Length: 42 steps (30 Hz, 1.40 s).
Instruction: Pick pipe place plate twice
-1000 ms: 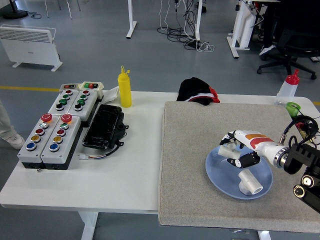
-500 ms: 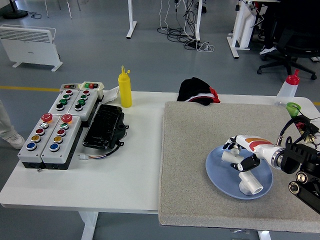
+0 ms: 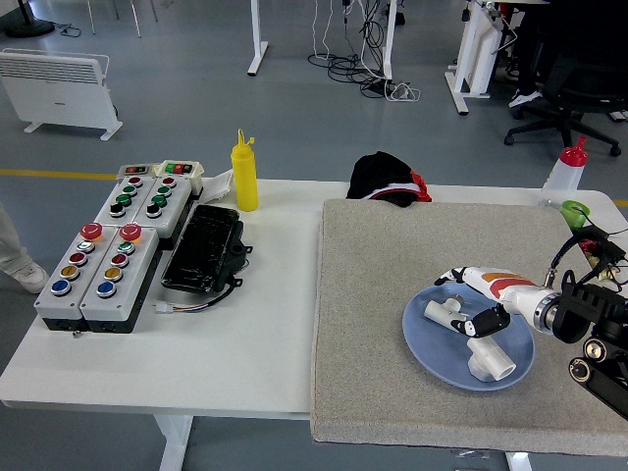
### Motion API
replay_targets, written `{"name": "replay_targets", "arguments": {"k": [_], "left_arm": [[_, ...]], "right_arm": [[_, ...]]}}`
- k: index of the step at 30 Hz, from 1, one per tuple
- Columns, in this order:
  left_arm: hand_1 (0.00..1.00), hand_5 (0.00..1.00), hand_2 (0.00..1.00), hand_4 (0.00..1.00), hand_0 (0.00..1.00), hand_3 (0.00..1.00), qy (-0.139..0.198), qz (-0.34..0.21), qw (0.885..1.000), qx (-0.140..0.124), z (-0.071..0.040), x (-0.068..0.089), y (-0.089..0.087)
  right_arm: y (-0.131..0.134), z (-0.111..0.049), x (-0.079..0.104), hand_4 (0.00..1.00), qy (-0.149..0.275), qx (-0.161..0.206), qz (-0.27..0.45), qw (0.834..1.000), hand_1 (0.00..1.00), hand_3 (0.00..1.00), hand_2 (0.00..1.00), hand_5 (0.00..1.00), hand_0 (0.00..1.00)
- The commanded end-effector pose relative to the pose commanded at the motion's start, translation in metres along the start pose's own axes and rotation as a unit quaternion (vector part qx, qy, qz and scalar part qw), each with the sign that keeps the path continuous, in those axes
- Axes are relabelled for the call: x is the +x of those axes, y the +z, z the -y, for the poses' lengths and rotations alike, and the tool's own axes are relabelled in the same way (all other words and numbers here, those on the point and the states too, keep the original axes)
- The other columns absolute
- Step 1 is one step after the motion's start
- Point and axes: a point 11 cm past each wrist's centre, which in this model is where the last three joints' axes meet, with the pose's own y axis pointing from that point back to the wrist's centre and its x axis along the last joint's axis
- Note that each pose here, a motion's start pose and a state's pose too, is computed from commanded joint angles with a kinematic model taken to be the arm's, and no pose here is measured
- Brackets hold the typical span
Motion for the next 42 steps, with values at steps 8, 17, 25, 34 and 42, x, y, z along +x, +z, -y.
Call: {"name": "replay_targets", "arguments": {"k": [8, 17, 25, 34, 42], "left_arm": [[0.674, 0.998, 0.667, 0.484, 0.707, 0.672, 0.000, 0.000, 1.000, -0.001, 0.000, 0.000, 0.000], [0.674, 0.998, 0.667, 0.484, 0.707, 0.670, -0.003, -0.002, 1.000, -0.005, -0.002, -0.003, 0.004], [0.674, 0.998, 0.667, 0.483, 0.707, 0.669, -0.004, -0.001, 1.000, -0.007, -0.003, -0.004, 0.006], [0.674, 0.998, 0.667, 0.483, 0.706, 0.669, -0.002, -0.004, 1.000, -0.005, -0.001, -0.002, 0.003], [0.674, 0.998, 0.666, 0.485, 0.705, 0.670, -0.002, -0.004, 1.000, -0.004, -0.001, -0.002, 0.002]], "right_arm": [[-0.006, -0.004, 0.020, 0.755, 0.040, 0.020, 0.040, 0.998, 0.862, 0.882, 0.933, 0.380, 0.912], [-0.008, -0.020, 0.065, 0.719, 0.130, 0.060, 0.200, 0.969, 0.841, 0.876, 0.918, 0.396, 0.891], [0.004, -0.033, 0.081, 0.635, 0.153, 0.077, 0.385, 0.907, 0.824, 0.878, 0.908, 0.488, 0.872], [0.038, -0.051, 0.097, 0.588, 0.151, 0.070, 0.578, 0.799, 0.813, 0.879, 0.891, 0.507, 0.859], [0.055, -0.061, 0.099, 0.596, 0.145, 0.084, 0.712, 0.682, 0.793, 0.862, 0.857, 0.508, 0.829]]}}
